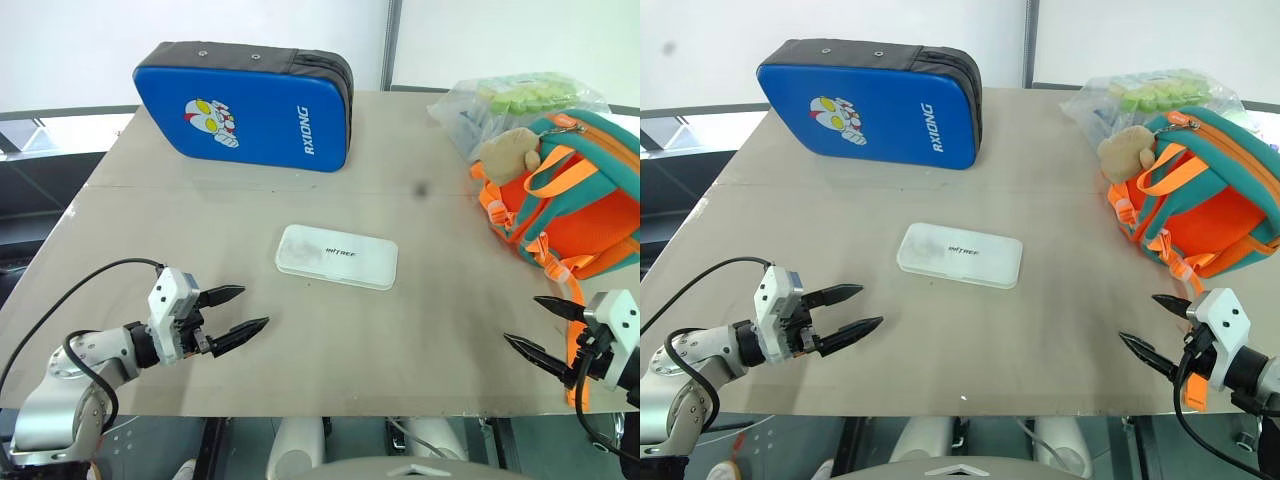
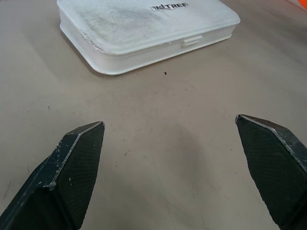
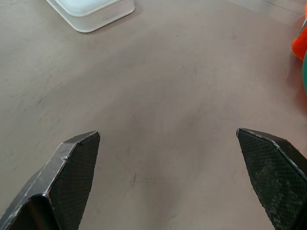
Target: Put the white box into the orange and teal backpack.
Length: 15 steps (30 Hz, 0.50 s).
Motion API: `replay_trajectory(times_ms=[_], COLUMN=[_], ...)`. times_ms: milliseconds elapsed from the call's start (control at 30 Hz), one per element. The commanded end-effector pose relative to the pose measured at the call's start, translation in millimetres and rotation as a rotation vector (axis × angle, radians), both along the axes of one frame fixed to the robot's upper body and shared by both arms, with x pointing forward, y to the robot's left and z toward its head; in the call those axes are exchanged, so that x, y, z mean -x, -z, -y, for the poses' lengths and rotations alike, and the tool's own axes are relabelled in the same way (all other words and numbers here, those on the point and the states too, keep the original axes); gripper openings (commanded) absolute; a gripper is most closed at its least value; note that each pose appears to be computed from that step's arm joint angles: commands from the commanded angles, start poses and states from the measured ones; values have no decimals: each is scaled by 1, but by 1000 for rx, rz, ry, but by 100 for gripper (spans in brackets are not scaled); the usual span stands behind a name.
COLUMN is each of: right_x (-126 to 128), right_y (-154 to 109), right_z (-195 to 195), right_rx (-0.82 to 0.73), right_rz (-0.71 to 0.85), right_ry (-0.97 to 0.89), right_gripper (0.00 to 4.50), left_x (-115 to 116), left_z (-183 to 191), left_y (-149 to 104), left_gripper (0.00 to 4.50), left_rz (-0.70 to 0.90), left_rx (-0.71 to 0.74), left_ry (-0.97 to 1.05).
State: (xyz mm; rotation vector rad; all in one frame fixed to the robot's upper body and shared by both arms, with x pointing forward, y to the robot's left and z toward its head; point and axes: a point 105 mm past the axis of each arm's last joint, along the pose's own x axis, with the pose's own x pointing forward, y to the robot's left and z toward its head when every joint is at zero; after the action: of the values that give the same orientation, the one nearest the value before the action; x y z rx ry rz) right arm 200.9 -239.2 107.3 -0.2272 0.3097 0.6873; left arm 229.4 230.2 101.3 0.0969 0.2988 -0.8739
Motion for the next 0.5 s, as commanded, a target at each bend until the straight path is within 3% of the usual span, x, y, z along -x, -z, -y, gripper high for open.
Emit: replay_trajectory(times_ms=[33, 200, 233, 333, 500], right_x=[-12, -40, -46, -62, -92], right_y=[-13, -34, -35, -32, -24], right_z=[-11, -50, -55, -67, -91], right_rx=[-23, -71, -109, -126, -75], right_rz=[88, 185, 177, 151, 158], right_ry=[9, 54, 66, 99, 137], right_gripper=[450, 450, 450, 366, 128], left_x=[-9, -38, -43, -53, -84], left_z=[-4, -2, -1, 3, 3], left_y=[-12, -25, -26, -25, -25], left_gripper=[448, 448, 424, 318, 76], left_rz=[47, 127, 111, 64, 60], left_rx=[27, 83, 119, 128, 96], left_ry=[-57, -209, -230, -266, -449])
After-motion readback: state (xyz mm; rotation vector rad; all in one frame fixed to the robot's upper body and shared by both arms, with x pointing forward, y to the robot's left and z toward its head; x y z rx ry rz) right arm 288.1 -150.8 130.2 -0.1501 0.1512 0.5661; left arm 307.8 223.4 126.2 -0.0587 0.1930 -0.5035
